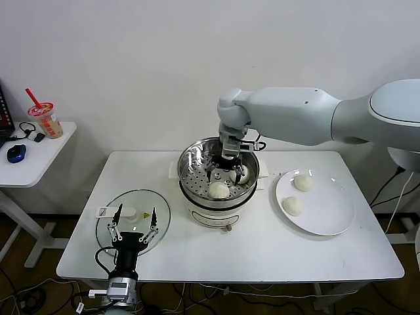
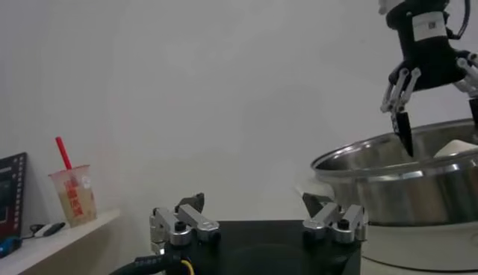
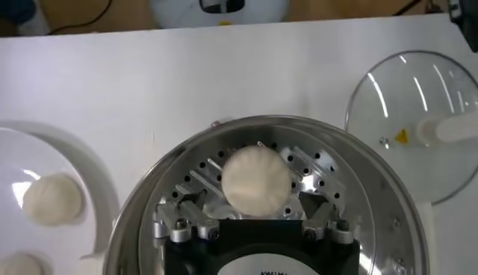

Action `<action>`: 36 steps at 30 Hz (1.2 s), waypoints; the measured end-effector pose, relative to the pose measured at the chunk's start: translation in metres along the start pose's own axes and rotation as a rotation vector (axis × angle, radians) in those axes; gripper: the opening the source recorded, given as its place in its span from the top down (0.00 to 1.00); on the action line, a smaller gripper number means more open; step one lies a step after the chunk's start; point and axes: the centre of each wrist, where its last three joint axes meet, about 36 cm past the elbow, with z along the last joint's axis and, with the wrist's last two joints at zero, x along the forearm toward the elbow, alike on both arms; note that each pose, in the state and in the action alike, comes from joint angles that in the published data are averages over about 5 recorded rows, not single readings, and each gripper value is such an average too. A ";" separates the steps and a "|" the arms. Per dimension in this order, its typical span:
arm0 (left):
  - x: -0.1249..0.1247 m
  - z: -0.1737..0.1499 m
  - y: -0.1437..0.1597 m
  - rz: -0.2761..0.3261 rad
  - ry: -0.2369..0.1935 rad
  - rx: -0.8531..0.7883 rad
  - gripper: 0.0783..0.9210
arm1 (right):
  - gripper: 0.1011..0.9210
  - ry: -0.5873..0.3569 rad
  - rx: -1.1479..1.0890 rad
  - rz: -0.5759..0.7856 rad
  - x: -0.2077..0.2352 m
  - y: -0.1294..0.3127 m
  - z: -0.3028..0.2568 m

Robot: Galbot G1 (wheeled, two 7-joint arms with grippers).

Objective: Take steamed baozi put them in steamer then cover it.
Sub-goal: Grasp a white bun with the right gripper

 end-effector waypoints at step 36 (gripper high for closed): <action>0.002 0.004 -0.002 0.009 0.008 0.006 0.12 | 0.12 0.007 0.085 -0.030 -0.044 -0.017 0.004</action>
